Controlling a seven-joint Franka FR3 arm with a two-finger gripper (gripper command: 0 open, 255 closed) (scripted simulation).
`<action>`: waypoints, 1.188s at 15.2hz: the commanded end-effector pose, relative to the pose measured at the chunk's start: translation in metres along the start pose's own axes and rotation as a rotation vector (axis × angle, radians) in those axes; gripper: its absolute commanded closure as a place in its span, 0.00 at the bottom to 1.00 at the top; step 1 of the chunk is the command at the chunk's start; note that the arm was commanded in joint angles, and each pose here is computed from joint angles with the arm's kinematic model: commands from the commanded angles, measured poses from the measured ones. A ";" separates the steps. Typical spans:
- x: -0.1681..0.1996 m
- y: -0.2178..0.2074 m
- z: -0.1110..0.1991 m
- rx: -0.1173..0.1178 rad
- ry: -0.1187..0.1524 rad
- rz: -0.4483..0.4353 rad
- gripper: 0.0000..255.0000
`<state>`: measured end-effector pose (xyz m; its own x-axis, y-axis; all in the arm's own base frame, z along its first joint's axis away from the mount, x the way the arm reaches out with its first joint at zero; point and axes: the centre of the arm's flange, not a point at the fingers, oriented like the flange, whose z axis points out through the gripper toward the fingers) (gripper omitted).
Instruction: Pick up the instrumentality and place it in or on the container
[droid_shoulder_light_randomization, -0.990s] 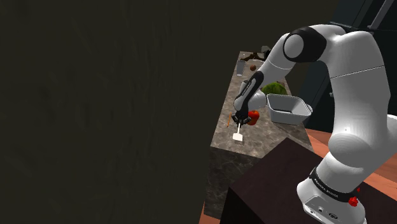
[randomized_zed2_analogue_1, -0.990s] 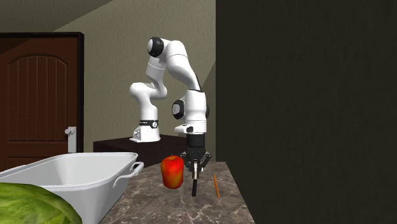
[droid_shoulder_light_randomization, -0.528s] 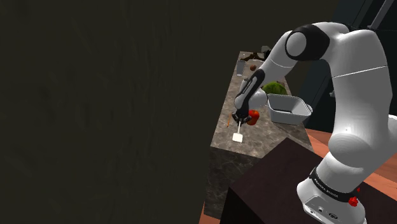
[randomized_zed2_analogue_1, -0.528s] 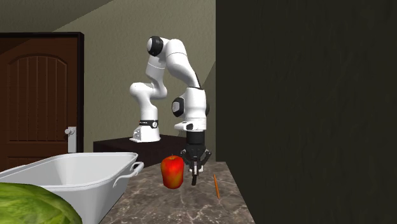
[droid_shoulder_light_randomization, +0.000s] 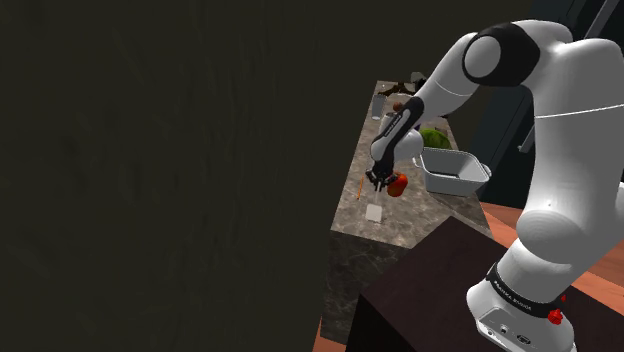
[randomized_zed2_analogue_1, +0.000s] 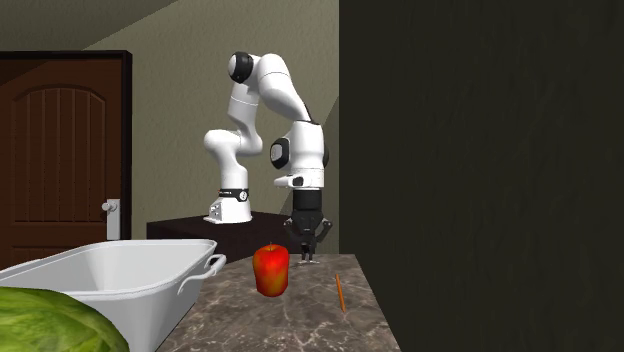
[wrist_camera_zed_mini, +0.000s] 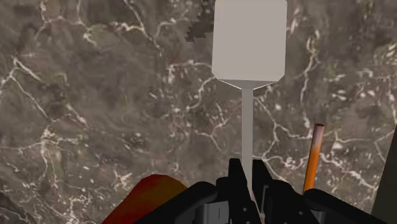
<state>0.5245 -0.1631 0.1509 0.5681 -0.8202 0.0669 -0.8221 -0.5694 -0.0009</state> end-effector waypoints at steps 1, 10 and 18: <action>0.001 -0.001 -0.011 0.000 0.000 0.000 1.00; 0.004 -0.001 -0.058 0.000 0.000 0.000 1.00; 0.007 -0.001 -0.100 0.000 0.000 0.000 1.00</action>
<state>0.5248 -0.1629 0.2464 0.5682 -0.8202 0.0667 -0.8220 -0.5695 -0.0008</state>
